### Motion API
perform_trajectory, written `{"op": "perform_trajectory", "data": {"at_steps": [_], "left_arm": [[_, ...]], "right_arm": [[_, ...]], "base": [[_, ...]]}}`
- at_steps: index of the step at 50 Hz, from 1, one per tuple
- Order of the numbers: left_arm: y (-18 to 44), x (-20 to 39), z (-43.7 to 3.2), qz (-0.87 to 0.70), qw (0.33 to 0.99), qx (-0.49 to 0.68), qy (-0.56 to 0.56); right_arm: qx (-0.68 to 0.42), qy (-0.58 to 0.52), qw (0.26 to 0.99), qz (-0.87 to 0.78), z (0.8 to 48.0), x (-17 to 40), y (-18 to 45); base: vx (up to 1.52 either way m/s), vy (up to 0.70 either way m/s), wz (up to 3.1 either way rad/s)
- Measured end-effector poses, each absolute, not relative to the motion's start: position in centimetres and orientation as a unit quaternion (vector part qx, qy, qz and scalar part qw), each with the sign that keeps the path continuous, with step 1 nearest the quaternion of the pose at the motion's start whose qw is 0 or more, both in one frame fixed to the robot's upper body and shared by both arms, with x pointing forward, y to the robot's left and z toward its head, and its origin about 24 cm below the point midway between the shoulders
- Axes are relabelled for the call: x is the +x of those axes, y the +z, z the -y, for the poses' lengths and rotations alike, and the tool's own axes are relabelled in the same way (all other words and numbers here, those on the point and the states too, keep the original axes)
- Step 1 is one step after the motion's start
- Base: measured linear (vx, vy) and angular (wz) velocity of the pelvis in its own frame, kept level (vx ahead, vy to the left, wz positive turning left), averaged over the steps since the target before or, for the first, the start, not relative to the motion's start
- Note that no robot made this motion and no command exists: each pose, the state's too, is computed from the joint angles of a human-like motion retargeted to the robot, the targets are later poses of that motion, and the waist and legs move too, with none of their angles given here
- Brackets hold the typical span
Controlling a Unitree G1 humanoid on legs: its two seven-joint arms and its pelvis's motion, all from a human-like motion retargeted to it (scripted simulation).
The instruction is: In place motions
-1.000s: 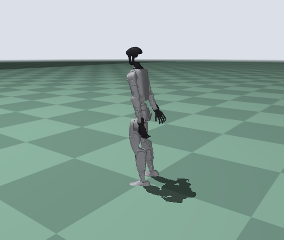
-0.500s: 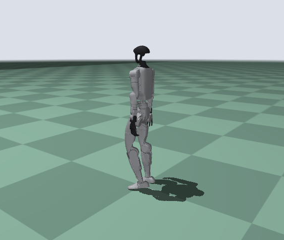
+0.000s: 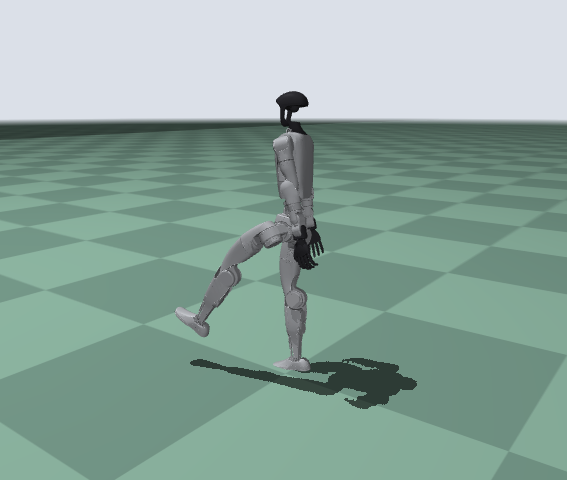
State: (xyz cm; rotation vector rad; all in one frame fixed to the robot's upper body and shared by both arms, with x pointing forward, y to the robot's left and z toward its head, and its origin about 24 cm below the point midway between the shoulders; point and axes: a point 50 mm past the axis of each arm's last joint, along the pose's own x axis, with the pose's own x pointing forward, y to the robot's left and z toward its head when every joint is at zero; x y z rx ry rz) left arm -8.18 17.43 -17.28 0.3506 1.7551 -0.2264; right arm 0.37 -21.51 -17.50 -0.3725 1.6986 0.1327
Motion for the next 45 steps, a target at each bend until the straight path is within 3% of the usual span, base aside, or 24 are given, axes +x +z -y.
{"op": "perform_trajectory", "data": {"at_steps": [12,23,30,35,45], "left_arm": [[-17.2,-8.4,-17.9,-0.763,0.623,0.150,-0.086],[-18.0,1.6,-18.4,-0.639,0.736,0.175,-0.140],[-17.4,6.4,-19.3,-0.576,0.768,0.220,-0.173],[-17.7,3.3,-19.7,-0.613,0.748,0.211,-0.141],[-16.9,-9.1,-18.7,-0.791,0.593,0.136,-0.067]], "right_arm": [[-0.156,0.068,0.624,-0.762,21.2,-1.5,-17.5],[-0.109,0.007,0.569,-0.815,22.3,-5.0,-16.6],[-0.108,0.030,0.598,-0.793,21.1,-3.1,-17.1],[-0.149,0.094,0.620,-0.765,19.8,-0.4,-17.6],[-0.200,0.161,0.698,-0.669,18.0,4.8,-17.9]], "base": [[0.05,0.05,0.38],[0.01,0.16,0.86],[-0.06,0.15,0.17],[0.05,0.15,-0.57],[0.07,0.21,-0.27]]}}
